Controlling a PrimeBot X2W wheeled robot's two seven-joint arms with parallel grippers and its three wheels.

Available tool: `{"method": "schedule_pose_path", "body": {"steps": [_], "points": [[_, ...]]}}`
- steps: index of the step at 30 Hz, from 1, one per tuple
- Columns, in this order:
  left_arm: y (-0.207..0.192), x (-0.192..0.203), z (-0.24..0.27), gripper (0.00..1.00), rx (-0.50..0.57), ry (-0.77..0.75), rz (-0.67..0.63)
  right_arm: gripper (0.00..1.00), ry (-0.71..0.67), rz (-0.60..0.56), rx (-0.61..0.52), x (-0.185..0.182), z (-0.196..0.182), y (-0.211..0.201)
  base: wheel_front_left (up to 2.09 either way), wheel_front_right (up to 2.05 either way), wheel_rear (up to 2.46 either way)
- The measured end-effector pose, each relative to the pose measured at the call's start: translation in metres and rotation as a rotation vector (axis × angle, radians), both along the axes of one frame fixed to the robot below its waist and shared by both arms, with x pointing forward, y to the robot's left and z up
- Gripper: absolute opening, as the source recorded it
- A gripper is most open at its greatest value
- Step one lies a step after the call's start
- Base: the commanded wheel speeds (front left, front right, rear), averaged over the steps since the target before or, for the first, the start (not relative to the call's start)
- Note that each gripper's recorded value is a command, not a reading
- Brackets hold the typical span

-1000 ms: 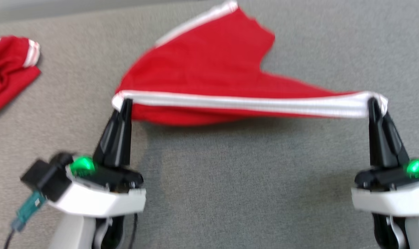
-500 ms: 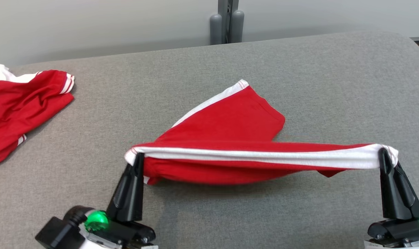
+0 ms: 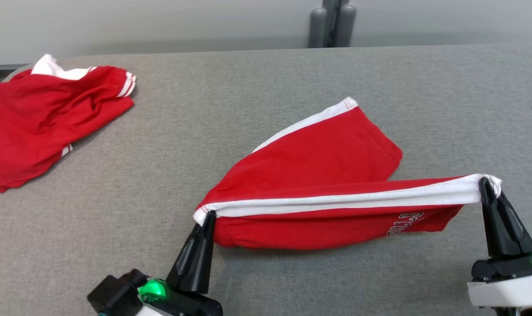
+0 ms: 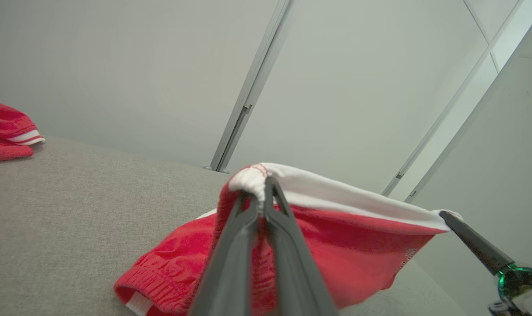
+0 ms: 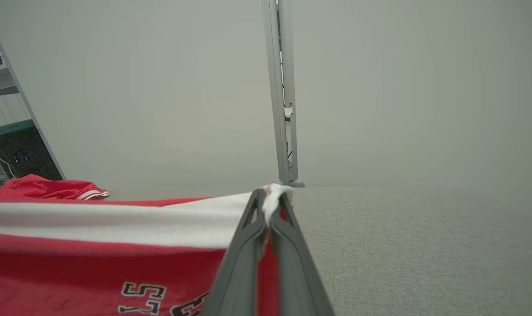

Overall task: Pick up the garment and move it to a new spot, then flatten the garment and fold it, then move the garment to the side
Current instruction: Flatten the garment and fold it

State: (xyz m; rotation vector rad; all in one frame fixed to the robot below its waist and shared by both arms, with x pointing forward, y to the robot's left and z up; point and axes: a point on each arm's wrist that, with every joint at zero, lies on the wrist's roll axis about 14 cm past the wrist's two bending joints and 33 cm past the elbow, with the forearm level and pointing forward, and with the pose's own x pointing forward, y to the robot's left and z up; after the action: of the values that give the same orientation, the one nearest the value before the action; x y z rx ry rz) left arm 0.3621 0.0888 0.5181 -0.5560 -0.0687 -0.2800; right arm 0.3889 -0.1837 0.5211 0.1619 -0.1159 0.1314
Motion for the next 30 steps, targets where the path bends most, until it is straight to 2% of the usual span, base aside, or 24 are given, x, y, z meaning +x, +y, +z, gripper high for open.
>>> {"method": "schedule_pose_path", "body": {"steps": [9,22,30], "points": [[0.000,-0.005,-0.031,0.00,-0.008,0.107,0.006,0.00,0.055,0.130,-0.047,0.048,-0.016,0.025,0.00,0.00,0.00],[0.003,0.046,-0.075,0.00,0.059,0.241,0.026,0.00,0.222,0.311,-0.186,0.131,-0.053,0.066,0.00,0.00,0.00],[0.007,0.060,-0.090,0.00,0.063,0.295,0.057,0.00,0.324,0.406,-0.256,0.166,-0.083,0.094,0.00,0.00,0.00]]}}
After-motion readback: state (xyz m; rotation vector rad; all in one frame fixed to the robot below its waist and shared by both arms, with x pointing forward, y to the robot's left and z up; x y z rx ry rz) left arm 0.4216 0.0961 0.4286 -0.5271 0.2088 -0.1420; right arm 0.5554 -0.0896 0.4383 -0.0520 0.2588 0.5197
